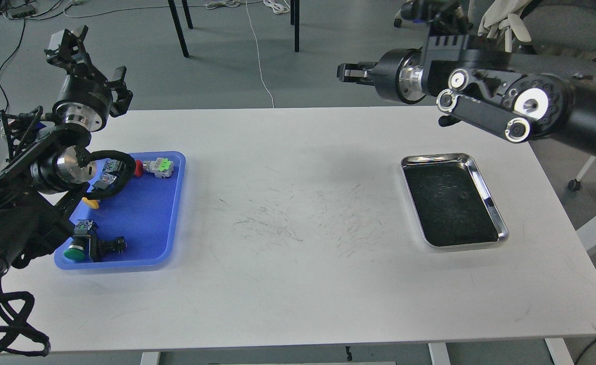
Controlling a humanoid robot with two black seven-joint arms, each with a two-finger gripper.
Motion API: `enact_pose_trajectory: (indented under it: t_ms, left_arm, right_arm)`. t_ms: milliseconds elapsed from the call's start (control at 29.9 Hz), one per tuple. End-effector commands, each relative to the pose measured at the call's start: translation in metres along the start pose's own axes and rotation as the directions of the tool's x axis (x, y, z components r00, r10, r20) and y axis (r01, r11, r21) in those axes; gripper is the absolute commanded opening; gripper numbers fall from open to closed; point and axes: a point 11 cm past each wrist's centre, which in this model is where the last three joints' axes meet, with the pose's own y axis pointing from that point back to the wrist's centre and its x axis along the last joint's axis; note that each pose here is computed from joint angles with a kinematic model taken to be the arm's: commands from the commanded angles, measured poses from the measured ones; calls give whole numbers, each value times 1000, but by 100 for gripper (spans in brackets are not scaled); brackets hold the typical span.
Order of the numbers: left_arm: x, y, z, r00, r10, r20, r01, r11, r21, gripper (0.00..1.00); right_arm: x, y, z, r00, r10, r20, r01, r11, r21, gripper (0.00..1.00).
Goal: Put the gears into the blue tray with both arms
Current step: 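Lift the black gear with the right gripper and carry it toward table center, then lower the gear and open the right gripper to set it on the table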
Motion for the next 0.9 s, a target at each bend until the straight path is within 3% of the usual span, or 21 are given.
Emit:
enact_pose_trajectory:
  t_ms: [0,33,134,368,668,869]
  left_arm:
    - [3,0,2,1000,5,5,-5,1000,-1,99]
    - [7,0,4,1000,11,11,-11,1000,-4,98]
    - [11,1,7,1000,16,18,-16,1000,-8,98]
    - [12,1,7,1000,20,18,-20,1000,-8,98]
    - [10,1,5,1000,17,12,-17,1000,-6,98]
    - [6,1,5,1000,9,8,-9,1000,-7,99]
  right_arm:
    - [-37,-27,-37,1000,-5,25,3,995,95,3]
    - [-48,-35,-49,1000,-5,29,1,992,123,3]
    - [-51,-39,-26,997,37,62,-42,997,70,3]
    - [-85,-42,-18,995,-14,103,7,998,66,3]
    - [-153,-37,-29,981,-179,72,170,979,113,4]
    - [-195,-32,-16,966,-258,28,256,964,78,5]
